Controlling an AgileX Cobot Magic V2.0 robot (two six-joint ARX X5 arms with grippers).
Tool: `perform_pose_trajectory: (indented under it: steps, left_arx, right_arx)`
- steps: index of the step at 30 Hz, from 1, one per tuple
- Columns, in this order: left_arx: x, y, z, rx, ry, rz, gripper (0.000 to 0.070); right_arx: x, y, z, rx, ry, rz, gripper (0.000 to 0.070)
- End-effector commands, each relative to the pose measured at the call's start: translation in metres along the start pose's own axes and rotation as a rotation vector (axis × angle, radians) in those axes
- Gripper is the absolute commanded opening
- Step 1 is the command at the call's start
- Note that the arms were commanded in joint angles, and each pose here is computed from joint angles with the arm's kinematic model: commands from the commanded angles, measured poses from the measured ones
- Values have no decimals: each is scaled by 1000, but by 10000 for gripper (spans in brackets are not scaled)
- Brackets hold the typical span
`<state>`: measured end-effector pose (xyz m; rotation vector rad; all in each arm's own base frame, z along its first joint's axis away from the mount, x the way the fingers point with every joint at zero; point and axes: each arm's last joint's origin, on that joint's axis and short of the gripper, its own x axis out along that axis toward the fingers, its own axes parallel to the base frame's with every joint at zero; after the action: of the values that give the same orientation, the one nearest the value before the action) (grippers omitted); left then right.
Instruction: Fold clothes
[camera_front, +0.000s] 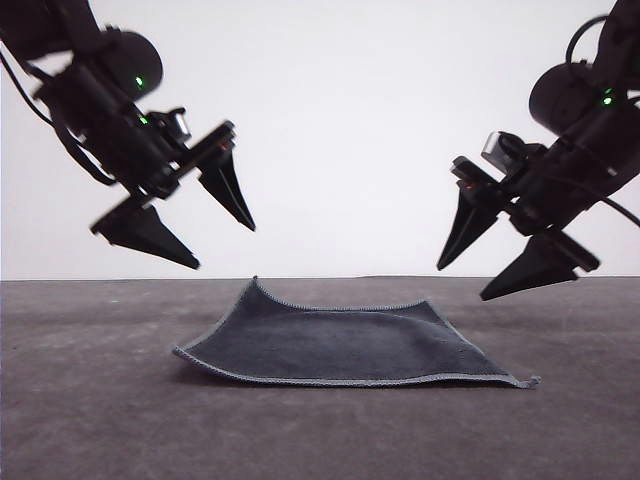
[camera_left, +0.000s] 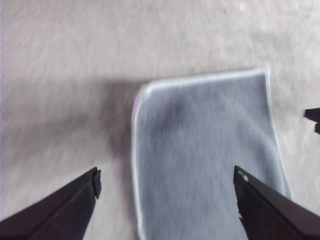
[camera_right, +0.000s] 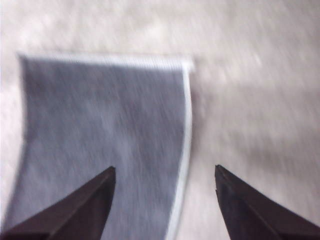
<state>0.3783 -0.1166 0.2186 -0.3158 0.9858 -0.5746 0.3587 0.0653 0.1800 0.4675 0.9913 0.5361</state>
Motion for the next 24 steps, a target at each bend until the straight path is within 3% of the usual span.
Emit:
perform_pose_trajectory:
  steps: [1,12,24]
  left_arx:
    - [11,3,6,2,4,-19,522]
    - [48,21,4,-26,55,-17,522]
    - [60,12,3,-26,33,-49,523]
  right_arx:
    - [6,-3,8,16,-16,18,405]
    - [31,-22,21,43,-31,48,405]
    - [55,-34,26,86,6,92,405]
